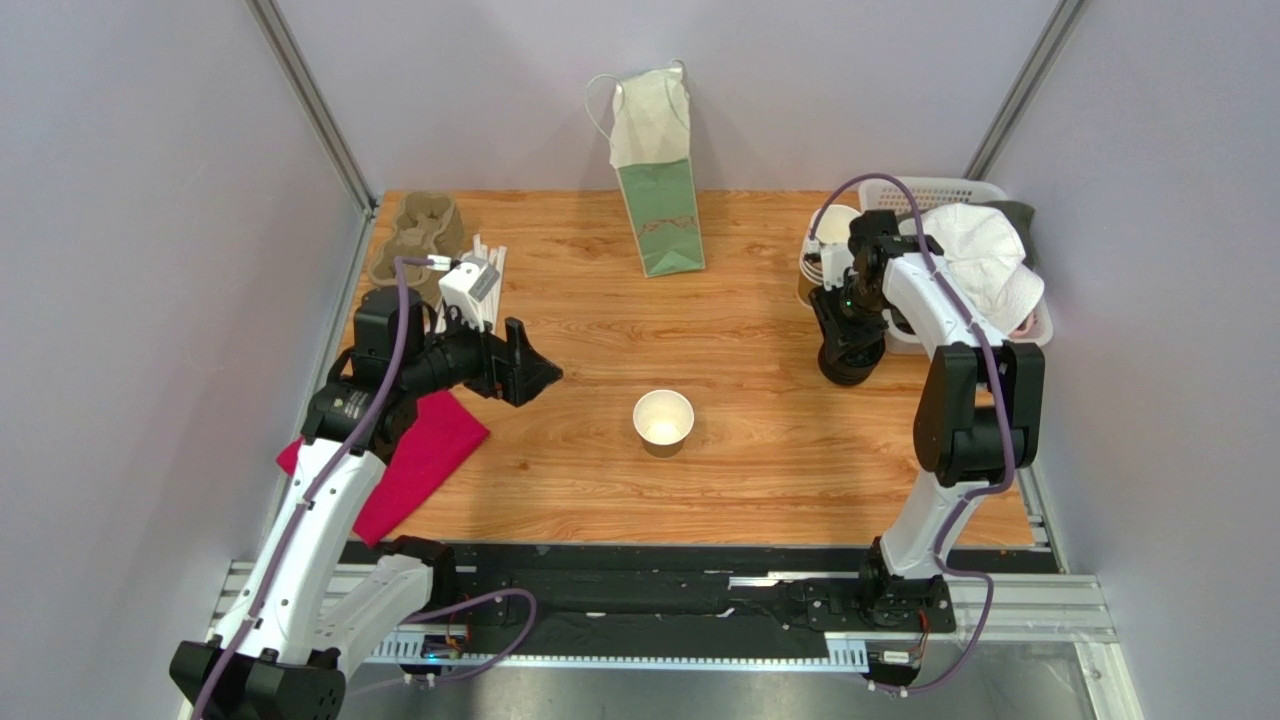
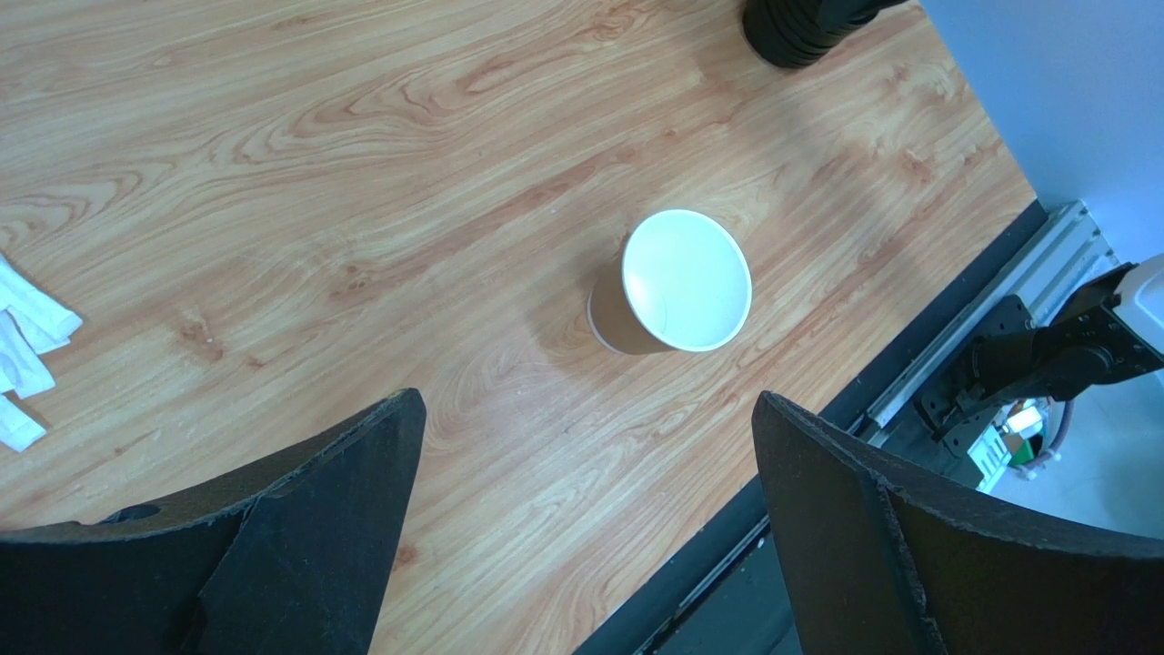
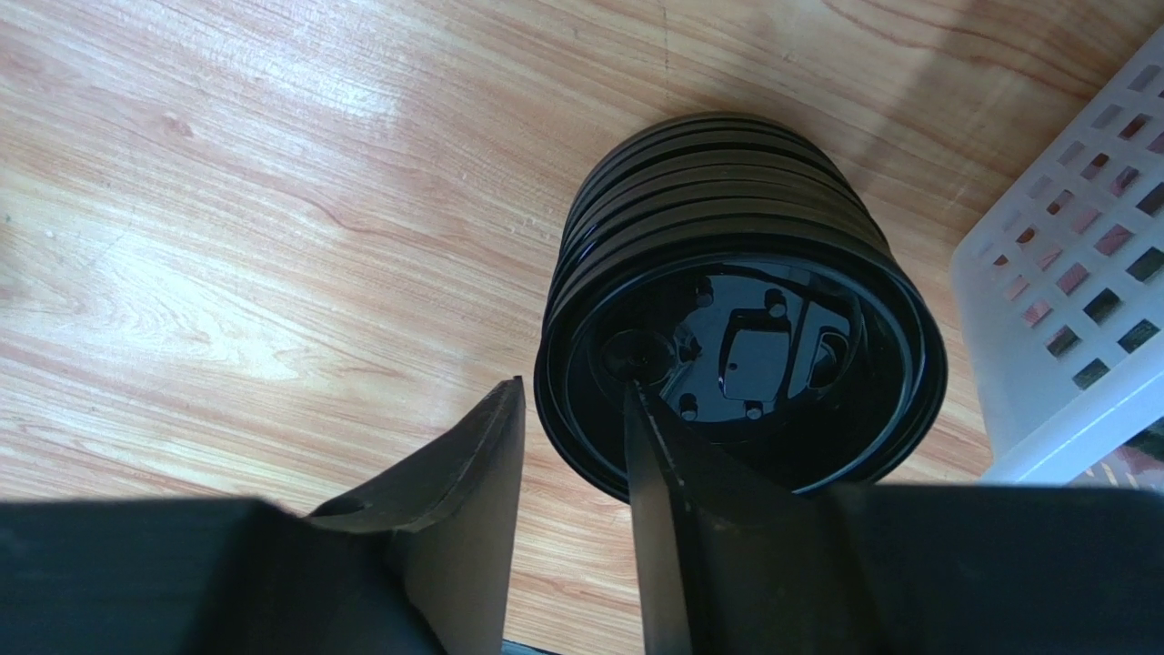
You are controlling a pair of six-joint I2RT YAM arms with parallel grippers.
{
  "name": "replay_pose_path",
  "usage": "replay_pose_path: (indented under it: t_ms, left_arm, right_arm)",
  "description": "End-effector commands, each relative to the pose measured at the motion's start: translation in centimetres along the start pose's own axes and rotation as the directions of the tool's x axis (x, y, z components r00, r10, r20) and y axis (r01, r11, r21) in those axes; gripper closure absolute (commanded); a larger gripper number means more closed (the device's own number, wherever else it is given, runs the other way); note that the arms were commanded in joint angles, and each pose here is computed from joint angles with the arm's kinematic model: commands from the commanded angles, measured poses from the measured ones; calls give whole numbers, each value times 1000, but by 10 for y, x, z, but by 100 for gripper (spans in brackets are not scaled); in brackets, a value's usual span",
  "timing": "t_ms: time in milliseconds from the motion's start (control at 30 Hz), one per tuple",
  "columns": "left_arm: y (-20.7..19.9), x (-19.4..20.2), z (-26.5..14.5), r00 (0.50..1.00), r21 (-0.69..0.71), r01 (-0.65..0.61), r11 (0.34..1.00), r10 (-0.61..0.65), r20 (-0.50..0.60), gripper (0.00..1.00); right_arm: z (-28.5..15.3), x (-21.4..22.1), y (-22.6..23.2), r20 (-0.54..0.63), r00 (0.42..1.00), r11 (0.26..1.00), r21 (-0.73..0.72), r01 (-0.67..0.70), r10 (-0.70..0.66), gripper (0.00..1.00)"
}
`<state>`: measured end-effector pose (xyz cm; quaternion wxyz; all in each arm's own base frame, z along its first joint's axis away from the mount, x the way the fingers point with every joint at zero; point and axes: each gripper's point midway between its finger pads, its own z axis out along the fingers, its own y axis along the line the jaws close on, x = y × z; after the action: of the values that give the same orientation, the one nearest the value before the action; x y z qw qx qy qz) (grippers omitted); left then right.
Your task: Pack the takeout coffee
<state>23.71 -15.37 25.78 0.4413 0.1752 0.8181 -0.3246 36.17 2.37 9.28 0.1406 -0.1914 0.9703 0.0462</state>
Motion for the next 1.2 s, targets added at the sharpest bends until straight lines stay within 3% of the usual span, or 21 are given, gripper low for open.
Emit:
replay_pose_path:
  t_ms: [0, 500, 1167]
  left_arm:
    - [-4, -7, 0, 999, 20, -38, 999, 37, 30, 1]
    - [-5, -6, 0, 999, 29, -39, 999, 38, 30, 1]
    - [-4, -4, 2, 999, 30, -40, 999, 39, 25, 1]
  right_arm:
    - [-7, -18, -4, 60, 998, 1000, -7, 16, -16, 66]
    - [-18, -17, -1, 72, 997, 999, -41, 4, -1, 99]
    - [-45, -20, -4, 106, 994, 1000, 14, 19, -20, 100]
